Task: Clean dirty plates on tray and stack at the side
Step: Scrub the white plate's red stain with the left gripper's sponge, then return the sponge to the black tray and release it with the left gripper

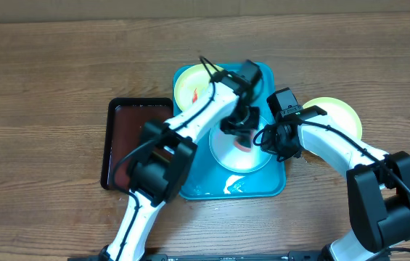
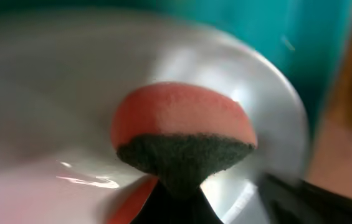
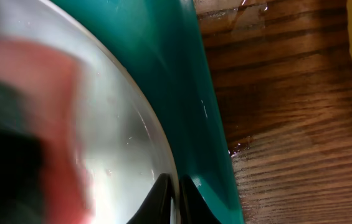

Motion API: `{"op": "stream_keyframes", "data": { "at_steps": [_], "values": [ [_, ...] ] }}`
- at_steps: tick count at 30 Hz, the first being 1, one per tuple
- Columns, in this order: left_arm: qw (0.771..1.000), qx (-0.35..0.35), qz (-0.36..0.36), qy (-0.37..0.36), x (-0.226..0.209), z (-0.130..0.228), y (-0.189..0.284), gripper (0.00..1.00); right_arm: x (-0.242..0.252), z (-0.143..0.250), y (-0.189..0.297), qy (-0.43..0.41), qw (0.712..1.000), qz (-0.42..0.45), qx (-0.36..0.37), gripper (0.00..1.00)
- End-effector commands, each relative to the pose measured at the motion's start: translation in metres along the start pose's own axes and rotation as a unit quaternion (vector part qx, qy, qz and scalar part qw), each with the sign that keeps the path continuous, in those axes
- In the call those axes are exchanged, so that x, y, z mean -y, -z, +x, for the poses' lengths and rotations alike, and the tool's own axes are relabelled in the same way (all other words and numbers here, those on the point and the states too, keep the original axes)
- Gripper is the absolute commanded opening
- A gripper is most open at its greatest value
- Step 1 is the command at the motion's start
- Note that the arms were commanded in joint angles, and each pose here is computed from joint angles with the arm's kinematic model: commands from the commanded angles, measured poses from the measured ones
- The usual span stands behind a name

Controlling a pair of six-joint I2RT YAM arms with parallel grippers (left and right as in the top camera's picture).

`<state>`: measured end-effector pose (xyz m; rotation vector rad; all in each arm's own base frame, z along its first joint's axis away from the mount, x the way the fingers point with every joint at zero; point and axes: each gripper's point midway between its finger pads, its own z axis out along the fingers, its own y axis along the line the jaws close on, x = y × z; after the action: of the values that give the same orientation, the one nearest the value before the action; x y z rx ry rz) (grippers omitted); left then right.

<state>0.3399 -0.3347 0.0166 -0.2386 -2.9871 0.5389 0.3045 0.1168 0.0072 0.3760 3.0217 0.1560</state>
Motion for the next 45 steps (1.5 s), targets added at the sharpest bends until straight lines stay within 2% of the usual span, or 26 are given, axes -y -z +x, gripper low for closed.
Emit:
{"op": "stream_keyframes", "data": {
  "at_steps": [1, 6, 14, 17, 19, 24, 28, 31, 36, 40, 45],
  "values": [
    [0.998, -0.056, 0.039, -0.015, 0.019, 0.026, -0.019, 0.04, 0.005, -0.001, -0.003, 0.000, 1.000, 0.016, 0.002, 0.05],
    [0.998, -0.065, 0.001, 0.022, -0.013, 0.024, -0.011, 0.04, 0.006, -0.001, -0.003, 0.000, 1.000, 0.017, 0.001, 0.05],
    [0.984, -0.049, -0.152, 0.073, -0.092, 0.022, 0.018, 0.04, 0.006, -0.001, -0.003, 0.000, 1.000, 0.017, 0.001, 0.05],
    [0.980, -0.024, -0.186, 0.068, -0.101, 0.018, 0.037, 0.04, 0.006, -0.001, -0.003, 0.000, 1.000, 0.017, 0.001, 0.05],
    [0.981, -0.005, -0.183, 0.058, -0.096, 0.016, 0.053, 0.05, 0.006, -0.001, -0.003, 0.000, 1.000, 0.017, 0.001, 0.05],
    [0.993, 0.046, -0.107, 0.026, -0.057, 0.019, 0.113, 0.04, 0.006, -0.001, -0.003, 0.000, 1.000, 0.017, 0.001, 0.05],
    [0.989, 0.116, -0.083, 0.027, -0.055, 0.027, 0.183, 0.04, 0.006, 0.000, -0.003, 0.003, 1.000, 0.017, 0.001, 0.05],
    [0.978, 0.167, -0.108, 0.056, -0.083, 0.036, 0.234, 0.04, 0.006, -0.001, -0.003, 0.014, 1.000, 0.017, 0.000, 0.05],
    [0.946, 0.197, -0.216, 0.140, -0.165, 0.054, 0.284, 0.04, 0.005, -0.001, -0.003, 0.015, 1.000, 0.017, 0.001, 0.06],
    [0.938, 0.162, -0.232, 0.200, -0.212, 0.064, 0.275, 0.04, 0.005, -0.001, -0.003, 0.015, 1.000, 0.017, 0.001, 0.06],
    [0.955, 0.120, -0.184, 0.199, -0.240, 0.063, 0.206, 0.04, 0.006, -0.001, -0.003, 0.016, 1.000, 0.017, 0.000, 0.06]
  ]
}}
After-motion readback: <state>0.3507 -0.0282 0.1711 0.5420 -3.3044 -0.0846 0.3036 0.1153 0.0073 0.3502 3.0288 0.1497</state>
